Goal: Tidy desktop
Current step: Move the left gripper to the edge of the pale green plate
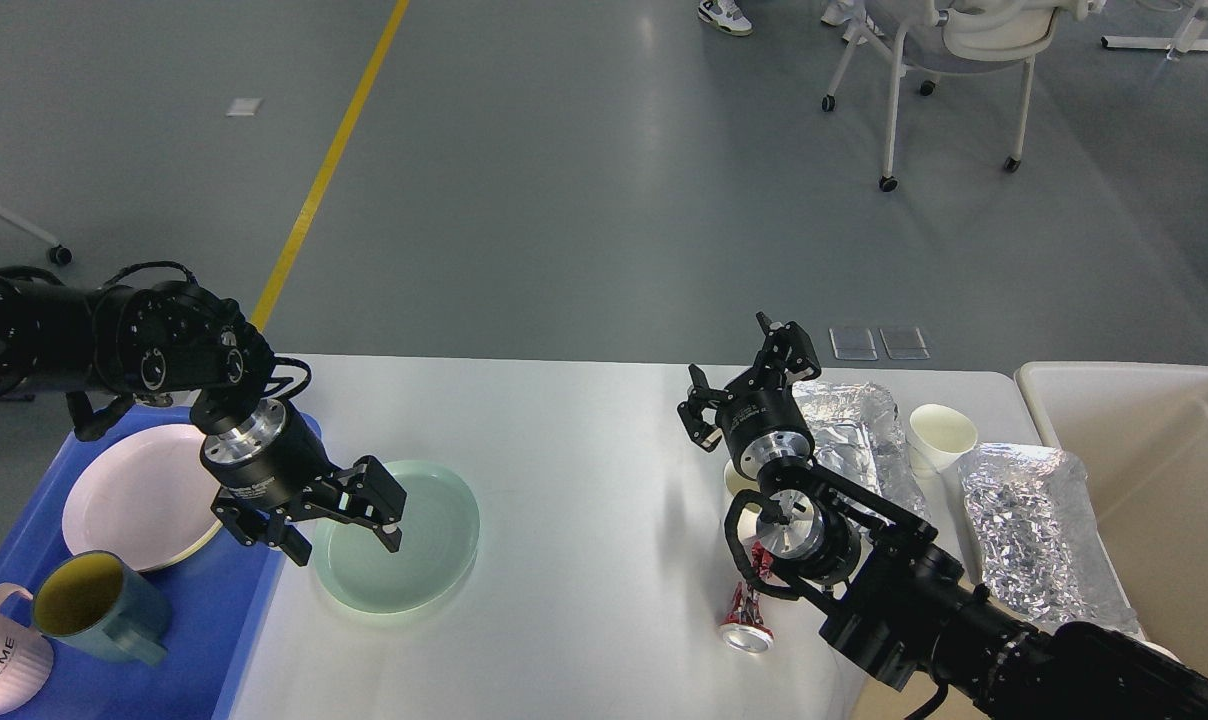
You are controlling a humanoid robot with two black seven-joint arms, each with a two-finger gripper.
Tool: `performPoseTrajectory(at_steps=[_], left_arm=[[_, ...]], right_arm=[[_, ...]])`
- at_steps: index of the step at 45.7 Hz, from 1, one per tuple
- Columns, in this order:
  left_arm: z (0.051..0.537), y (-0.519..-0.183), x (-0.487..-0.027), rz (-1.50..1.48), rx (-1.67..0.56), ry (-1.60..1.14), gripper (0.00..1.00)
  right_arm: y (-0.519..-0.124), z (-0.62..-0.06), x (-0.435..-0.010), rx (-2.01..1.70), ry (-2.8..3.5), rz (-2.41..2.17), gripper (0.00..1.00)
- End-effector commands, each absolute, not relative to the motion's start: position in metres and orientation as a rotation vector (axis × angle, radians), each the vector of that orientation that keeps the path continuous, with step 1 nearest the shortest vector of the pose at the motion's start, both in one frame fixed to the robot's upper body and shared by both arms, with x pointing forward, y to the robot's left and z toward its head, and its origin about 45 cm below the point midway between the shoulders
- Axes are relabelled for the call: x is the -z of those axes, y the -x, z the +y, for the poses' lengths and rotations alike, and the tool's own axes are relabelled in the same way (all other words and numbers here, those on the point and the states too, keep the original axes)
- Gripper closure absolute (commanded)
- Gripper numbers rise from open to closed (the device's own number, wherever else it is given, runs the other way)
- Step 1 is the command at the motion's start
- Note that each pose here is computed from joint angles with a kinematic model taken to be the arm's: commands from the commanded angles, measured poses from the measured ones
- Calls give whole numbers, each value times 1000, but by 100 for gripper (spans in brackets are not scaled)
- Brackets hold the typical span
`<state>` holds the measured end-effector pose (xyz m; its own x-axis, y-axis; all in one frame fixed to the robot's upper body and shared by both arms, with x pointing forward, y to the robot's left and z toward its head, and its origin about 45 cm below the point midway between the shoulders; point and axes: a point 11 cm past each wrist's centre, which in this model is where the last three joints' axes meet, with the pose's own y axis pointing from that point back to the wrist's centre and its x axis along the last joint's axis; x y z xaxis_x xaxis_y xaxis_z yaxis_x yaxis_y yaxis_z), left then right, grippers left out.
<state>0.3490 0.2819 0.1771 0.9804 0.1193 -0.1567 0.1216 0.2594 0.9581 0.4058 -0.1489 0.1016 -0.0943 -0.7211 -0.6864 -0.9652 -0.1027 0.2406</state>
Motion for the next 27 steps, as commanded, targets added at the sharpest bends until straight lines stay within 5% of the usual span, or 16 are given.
performPoseTrajectory(at_steps=[1, 10, 27], left_arm=[[275, -340, -151, 254, -71, -1258, 10], [281, -334, -128, 286, -194, -1223, 31], [312, -315, -120, 319, -207, -1313, 38]], right_arm=[[-406, -149, -101, -1015, 1850, 1839, 0], [-406, -149, -102, -1015, 1849, 1839, 0], [-406, -149, -102, -1014, 1849, 1839, 0]])
